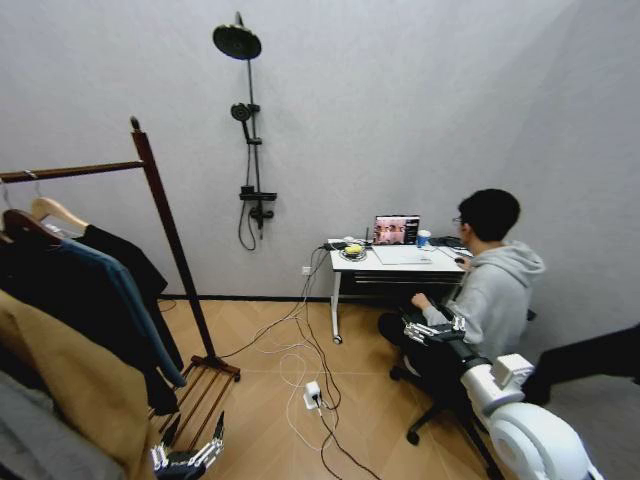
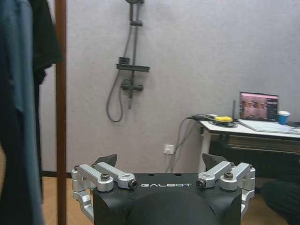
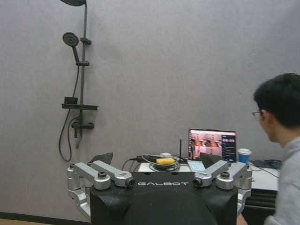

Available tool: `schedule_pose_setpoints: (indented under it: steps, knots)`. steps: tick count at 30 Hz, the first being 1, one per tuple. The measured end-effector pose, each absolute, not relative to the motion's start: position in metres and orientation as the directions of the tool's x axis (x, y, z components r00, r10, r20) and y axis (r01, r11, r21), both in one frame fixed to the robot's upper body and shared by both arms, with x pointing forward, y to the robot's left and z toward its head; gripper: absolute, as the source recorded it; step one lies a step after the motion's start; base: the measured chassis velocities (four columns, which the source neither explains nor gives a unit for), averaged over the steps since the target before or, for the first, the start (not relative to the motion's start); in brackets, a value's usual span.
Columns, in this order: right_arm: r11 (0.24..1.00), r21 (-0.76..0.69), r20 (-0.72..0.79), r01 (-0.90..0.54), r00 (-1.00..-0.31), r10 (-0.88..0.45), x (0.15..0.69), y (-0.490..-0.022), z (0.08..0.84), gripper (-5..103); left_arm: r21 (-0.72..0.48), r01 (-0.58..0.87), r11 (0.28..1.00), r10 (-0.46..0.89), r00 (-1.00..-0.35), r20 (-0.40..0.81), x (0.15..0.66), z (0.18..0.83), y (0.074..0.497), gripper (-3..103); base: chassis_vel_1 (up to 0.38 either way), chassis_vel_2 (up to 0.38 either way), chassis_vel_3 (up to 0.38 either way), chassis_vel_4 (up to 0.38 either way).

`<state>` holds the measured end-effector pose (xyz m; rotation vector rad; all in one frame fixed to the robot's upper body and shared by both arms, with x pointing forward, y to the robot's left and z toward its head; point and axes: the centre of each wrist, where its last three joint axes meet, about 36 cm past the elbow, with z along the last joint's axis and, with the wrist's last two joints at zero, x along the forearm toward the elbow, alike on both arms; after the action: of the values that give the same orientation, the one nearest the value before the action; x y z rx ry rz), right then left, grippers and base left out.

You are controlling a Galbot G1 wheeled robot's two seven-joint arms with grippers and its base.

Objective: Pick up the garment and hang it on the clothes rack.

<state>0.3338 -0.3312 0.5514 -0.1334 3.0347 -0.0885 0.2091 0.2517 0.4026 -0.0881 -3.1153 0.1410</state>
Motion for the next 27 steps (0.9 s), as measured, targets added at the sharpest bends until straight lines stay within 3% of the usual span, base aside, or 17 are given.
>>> schedule_pose_setpoints:
  steps: [8, 27]
  knots:
    - [0.995, -0.054, -0.09, -0.085, -0.992, -0.09, 0.336, -0.329, 0.545, 100, -0.091, 0.055, 0.994, 0.057, -0.998, 0.019, 0.209, 0.403, 0.252, 100, 0.033, -0.178, -0.179, 0.037]
    - [0.994, -0.03, -0.078, -0.108, -0.991, -0.11, 0.346, -0.319, 0.531, 100, -0.091, 0.055, 0.994, 0.057, -0.998, 0.019, 0.209, 0.403, 0.252, 100, 0.159, -0.141, -0.148, 0.155]
